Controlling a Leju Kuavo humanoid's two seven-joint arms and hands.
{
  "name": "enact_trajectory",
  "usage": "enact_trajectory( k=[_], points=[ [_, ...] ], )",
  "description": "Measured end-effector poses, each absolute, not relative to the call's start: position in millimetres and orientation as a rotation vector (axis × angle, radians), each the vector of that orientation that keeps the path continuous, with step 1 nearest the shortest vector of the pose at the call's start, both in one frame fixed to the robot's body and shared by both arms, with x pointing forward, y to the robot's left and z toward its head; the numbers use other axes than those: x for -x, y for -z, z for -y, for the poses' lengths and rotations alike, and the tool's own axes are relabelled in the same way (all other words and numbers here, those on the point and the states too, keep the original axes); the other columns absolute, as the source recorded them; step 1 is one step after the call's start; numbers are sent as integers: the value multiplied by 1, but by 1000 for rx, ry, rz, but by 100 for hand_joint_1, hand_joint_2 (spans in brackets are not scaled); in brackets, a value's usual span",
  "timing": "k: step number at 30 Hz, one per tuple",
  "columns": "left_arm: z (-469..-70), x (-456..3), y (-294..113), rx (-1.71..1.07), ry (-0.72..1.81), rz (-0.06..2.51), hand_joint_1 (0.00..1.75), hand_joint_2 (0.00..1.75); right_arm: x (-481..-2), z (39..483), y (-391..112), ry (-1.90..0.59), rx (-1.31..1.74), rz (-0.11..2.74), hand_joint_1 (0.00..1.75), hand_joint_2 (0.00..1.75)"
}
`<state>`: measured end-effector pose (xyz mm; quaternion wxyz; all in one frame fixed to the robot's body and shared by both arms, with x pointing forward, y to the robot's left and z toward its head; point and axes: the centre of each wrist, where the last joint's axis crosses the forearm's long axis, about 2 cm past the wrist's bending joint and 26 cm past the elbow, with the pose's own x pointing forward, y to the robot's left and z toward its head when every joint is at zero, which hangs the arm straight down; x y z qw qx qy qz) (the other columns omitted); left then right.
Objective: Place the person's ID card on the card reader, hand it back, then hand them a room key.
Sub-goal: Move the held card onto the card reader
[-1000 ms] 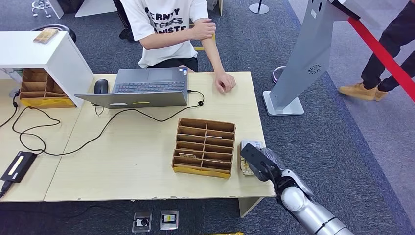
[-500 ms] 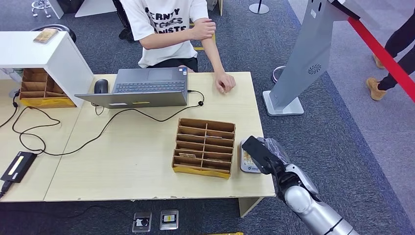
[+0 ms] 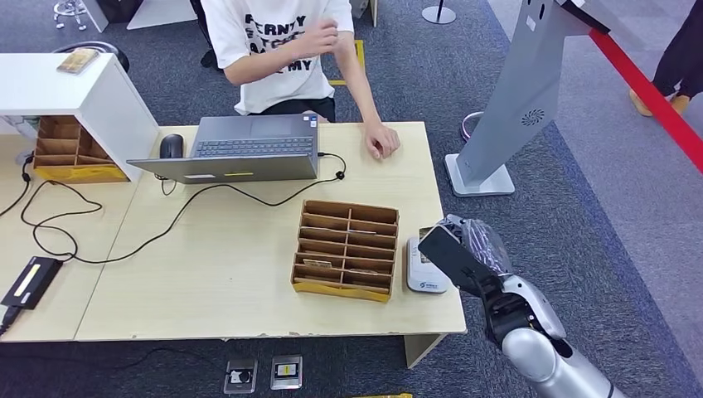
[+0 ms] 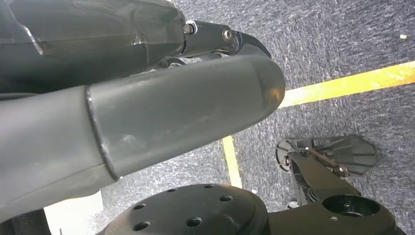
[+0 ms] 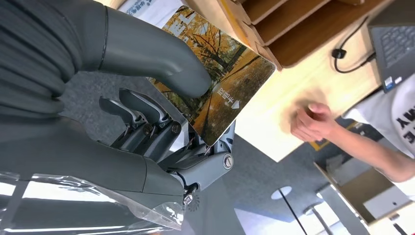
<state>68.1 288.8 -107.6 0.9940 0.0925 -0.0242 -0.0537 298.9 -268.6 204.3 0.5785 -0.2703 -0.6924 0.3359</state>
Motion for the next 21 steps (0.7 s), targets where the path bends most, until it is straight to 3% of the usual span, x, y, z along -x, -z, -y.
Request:
enact_trajectory(
  k=[21],
  points=[
    [-288, -70, 107, -181, 134, 66, 0, 0, -288, 236, -272, -887, 610, 1974, 175, 175]
  ],
)
